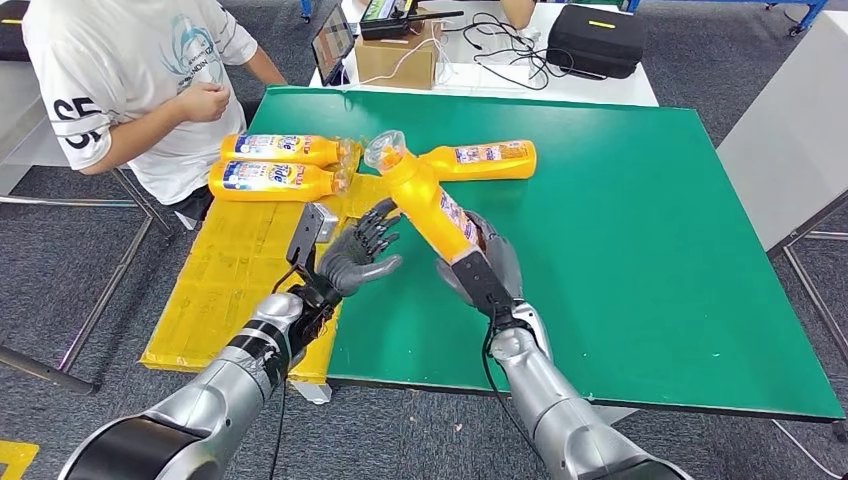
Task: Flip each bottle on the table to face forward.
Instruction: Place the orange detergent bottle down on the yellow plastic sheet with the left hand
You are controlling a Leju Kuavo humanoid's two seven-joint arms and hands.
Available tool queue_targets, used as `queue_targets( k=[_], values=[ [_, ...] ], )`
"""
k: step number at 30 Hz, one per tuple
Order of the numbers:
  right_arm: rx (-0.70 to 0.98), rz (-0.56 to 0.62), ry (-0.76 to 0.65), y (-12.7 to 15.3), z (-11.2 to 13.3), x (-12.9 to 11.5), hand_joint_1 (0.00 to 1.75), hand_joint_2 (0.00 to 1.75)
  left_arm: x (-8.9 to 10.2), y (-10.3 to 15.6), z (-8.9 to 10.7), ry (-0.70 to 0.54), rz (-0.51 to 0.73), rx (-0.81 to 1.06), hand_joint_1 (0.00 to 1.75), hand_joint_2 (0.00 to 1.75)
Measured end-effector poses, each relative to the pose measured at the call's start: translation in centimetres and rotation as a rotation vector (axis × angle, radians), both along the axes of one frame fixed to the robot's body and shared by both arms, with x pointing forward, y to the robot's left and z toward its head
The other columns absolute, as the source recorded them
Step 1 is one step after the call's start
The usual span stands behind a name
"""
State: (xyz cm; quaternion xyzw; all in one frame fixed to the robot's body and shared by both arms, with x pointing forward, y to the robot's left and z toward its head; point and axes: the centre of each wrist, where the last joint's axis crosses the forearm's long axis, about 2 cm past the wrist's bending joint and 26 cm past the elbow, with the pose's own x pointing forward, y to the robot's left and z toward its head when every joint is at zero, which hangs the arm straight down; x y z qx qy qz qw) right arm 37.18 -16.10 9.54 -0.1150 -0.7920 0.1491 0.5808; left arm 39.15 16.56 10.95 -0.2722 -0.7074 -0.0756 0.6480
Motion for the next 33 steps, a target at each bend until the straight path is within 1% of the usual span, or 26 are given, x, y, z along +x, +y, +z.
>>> queue_targets(
  k=[5,15,20,27,33],
  values=[
    [0.001,0.031,0.021,0.7,-0.3,-0.2,1.75,1.75,-0.1,-0.8,0.4,-0.012,-0.044,-0.024,0.00,1.75],
    [-0.010,0.092,0.052,2.7,-0.4,-0.9,1.75,1.75,-0.1,-1.6,0.9,-0.028,-0.050,-0.037,0.00,1.75],
    [-0.023,0.151,0.072,4.7,-0.3,-1.5,1.75,1.75,0.0,-1.8,1.0,-0.039,-0.002,-0.027,0.00,1.75],
    [0.015,0.209,0.122,7.2,-0.1,-2.5,1.75,1.75,0.1,-2.1,1.2,-0.075,0.130,0.015,0.00,1.75],
    [0.013,0.223,0.130,7.7,-0.1,-2.8,1.75,1.75,0.0,-2.2,1.1,-0.080,0.142,0.023,0.00,1.75]
  ],
)
